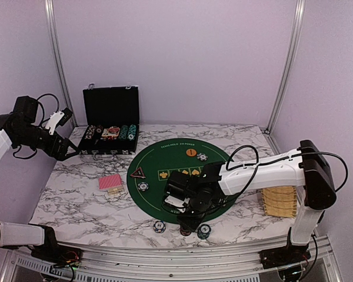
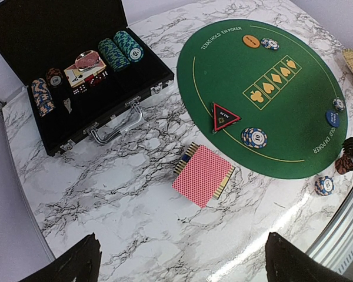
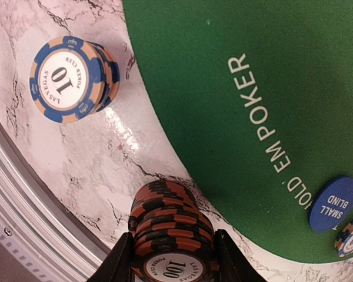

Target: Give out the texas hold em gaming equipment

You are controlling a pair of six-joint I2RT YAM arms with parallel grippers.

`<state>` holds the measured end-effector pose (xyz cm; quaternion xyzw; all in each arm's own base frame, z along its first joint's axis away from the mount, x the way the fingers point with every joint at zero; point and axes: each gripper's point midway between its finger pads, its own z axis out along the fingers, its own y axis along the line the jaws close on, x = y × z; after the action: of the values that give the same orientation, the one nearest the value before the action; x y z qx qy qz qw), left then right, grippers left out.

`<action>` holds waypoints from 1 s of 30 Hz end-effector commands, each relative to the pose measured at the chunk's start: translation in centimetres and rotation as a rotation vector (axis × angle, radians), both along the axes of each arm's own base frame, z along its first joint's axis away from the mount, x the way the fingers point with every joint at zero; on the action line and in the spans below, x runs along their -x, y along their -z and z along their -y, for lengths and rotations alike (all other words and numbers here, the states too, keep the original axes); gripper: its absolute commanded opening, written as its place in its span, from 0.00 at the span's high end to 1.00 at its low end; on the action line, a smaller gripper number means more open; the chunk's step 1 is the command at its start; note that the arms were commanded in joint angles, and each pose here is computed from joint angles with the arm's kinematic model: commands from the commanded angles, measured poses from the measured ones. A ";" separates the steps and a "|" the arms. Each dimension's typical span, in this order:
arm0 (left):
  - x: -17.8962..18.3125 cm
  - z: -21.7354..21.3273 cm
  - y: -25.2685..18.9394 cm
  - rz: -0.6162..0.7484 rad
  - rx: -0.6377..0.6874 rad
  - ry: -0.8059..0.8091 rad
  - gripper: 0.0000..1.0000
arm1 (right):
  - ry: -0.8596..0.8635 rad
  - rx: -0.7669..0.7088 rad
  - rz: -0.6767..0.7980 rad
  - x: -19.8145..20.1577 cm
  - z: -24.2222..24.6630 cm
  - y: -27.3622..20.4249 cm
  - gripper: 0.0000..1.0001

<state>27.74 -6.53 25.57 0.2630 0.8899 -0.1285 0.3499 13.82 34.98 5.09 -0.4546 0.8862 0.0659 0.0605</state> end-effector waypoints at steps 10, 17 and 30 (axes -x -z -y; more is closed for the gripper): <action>0.7 0.2 -0.7 0.009 -0.001 0.011 0.01 | 0.010 -0.043 -0.001 -0.4 -1.2 -0.6 0.67; 0.6 0.3 -0.6 0.005 0.005 0.015 0.01 | 0.006 -0.048 0.000 -0.3 -1.2 -1.1 0.55; 0.6 0.3 -0.7 0.007 0.005 0.014 0.01 | 0.001 -0.052 0.001 -0.4 -1.3 -1.7 0.53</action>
<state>27.70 -6.54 25.62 0.2631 0.8896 -0.1284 0.3506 13.62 35.36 5.25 -0.4553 0.8852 0.0756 0.0573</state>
